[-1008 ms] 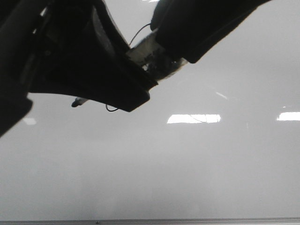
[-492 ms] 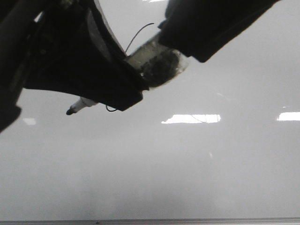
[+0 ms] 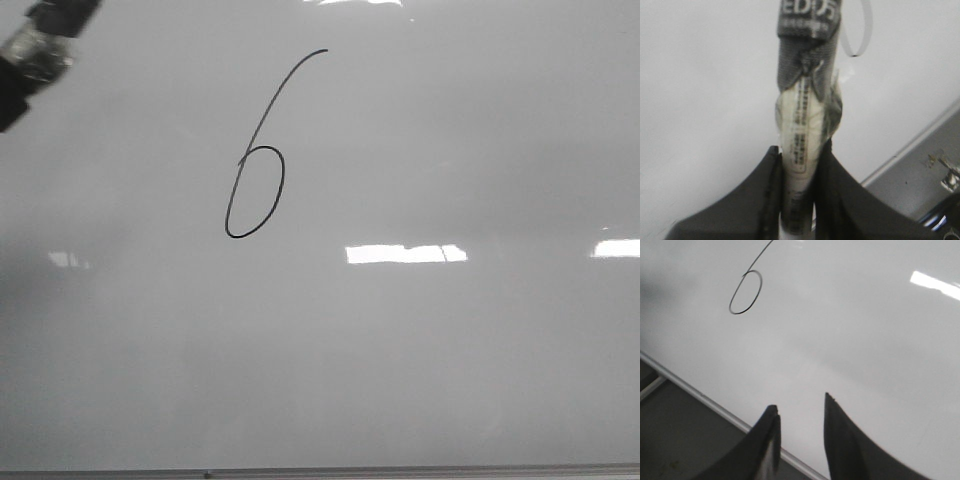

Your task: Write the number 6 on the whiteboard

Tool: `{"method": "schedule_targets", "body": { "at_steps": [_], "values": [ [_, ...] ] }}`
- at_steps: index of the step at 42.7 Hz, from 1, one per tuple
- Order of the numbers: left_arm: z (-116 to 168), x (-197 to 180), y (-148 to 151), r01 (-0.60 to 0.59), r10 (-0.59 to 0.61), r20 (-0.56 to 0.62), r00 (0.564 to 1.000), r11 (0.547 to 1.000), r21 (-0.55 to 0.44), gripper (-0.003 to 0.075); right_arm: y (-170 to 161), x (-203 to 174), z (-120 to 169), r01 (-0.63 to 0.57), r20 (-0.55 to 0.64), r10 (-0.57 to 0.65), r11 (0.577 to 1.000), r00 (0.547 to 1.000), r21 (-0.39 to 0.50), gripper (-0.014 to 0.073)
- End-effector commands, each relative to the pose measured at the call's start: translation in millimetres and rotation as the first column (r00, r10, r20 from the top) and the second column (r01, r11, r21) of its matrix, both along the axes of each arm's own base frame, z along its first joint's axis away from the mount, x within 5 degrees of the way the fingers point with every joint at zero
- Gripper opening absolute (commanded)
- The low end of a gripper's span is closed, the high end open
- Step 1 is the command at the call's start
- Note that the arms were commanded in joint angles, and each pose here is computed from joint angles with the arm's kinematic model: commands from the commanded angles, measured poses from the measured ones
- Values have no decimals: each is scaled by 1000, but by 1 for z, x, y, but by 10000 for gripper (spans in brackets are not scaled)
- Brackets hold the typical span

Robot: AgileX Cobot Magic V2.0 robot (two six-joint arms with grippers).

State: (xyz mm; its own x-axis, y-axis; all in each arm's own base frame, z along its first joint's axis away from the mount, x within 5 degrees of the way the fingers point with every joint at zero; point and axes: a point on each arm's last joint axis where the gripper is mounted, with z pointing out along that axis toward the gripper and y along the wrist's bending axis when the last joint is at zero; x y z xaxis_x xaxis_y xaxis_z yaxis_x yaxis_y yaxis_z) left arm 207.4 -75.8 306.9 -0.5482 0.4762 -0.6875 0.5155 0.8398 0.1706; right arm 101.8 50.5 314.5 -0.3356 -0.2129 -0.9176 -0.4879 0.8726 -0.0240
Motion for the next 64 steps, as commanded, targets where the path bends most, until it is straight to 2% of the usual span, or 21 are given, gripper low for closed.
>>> {"method": "schedule_targets", "body": {
  "at_steps": [1,8,15,19,31,36,39,48,50,64],
  "values": [
    [17,10,34,-200,207,81,975,976,-87,18,-10,-7,8,72,128,-80,995,989,65,155],
    [2,19,79,-412,429,98,898,898,-153,17,-13,-12,-2,85,122,-92,994,988,63,94],
    [-20,27,102,-504,520,96,849,851,-151,6,-13,-12,-5,86,116,-92,994,989,60,95],
    [-30,39,105,-527,549,91,831,829,-189,6,-13,-12,-5,86,117,-93,994,989,61,95],
    [-71,74,99,-525,540,52,840,833,-175,13,-13,-12,-5,86,117,-93,994,989,61,95],
    [-80,82,101,-526,543,70,837,833,-171,22,-13,-12,-5,86,117,-93,994,989,61,95],
    [-82,85,102,-527,545,77,835,832,-173,69,-13,-12,-5,86,117,-93,994,989,61,95],
    [-83,88,102,-528,546,80,834,832,-173,333,-13,-12,-5,86,117,-93,994,989,61,95],
    [-83,88,102,-527,546,80,834,832,-173,364,-13,-12,-5,86,117,-93,994,989,61,95],
    [-77,80,100,-523,535,47,843,838,-159,381,-13,-12,-4,86,118,-93,994,989,61,96]
  ]
}}
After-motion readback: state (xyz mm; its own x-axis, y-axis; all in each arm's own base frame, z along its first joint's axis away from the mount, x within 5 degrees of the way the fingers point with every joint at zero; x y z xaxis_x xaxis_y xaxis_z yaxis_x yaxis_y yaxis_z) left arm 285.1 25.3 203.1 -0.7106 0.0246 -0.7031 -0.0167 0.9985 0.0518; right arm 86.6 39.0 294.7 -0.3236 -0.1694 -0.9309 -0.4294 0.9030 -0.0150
